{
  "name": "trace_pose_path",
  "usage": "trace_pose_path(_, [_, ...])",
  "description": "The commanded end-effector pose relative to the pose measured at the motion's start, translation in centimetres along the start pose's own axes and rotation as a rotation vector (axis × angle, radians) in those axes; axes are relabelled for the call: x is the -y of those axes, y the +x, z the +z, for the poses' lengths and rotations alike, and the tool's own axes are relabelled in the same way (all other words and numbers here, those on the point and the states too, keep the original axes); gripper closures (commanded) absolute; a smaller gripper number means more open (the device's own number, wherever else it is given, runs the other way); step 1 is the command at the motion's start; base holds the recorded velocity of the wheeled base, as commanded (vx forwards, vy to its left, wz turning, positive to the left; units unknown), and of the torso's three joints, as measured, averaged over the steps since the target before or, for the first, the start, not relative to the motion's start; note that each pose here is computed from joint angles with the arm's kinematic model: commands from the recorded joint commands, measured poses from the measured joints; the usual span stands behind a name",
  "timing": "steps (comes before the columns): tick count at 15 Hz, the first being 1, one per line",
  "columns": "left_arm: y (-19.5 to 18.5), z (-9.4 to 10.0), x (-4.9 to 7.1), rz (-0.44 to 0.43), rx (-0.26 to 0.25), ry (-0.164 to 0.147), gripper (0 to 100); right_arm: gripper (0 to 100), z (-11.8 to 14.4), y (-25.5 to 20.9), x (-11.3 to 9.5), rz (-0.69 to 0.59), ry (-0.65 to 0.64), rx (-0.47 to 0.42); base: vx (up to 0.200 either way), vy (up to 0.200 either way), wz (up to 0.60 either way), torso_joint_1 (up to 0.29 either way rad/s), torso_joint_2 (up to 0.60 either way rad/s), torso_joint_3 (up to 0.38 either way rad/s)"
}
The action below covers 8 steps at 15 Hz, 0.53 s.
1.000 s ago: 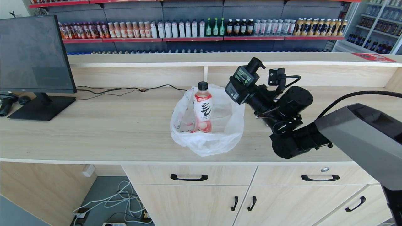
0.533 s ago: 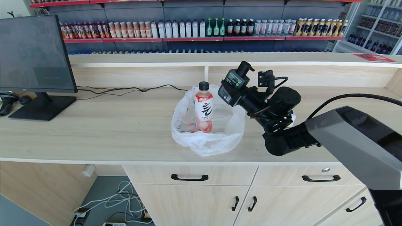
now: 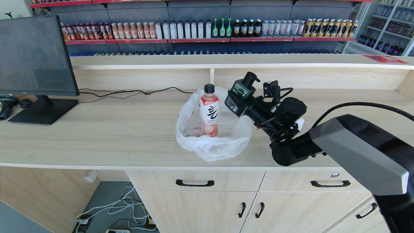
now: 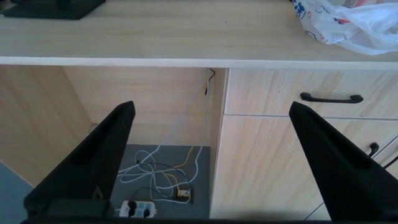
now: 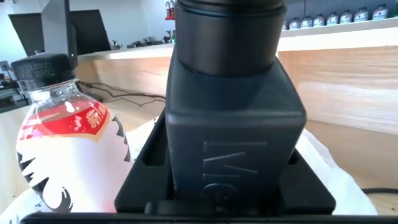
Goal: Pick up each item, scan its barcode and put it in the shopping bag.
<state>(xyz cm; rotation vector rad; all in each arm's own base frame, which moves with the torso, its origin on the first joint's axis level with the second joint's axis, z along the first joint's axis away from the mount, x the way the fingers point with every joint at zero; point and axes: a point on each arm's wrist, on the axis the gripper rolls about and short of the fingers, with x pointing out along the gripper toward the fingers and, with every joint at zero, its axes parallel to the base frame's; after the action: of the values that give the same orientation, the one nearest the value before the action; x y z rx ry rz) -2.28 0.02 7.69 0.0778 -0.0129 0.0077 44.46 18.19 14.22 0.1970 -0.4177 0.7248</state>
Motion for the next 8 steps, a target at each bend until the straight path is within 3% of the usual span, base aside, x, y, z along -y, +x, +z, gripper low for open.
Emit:
trace_pose_path(1, [0.0,0.0,0.0,0.000,0.001,0.000,0,100,-1.5,-1.0,0.0,-0.007,0.011,-0.031,0.000,0.000,0.00,0.000,0.00,0.000])
trace_pose_path(8, [0.0,0.0,0.0,-0.001,0.001,0.006,0,100,-4.0,-2.4,0.3,-0.021,0.029,-0.080,0.000,0.000,0.00,0.000,0.00,0.000])
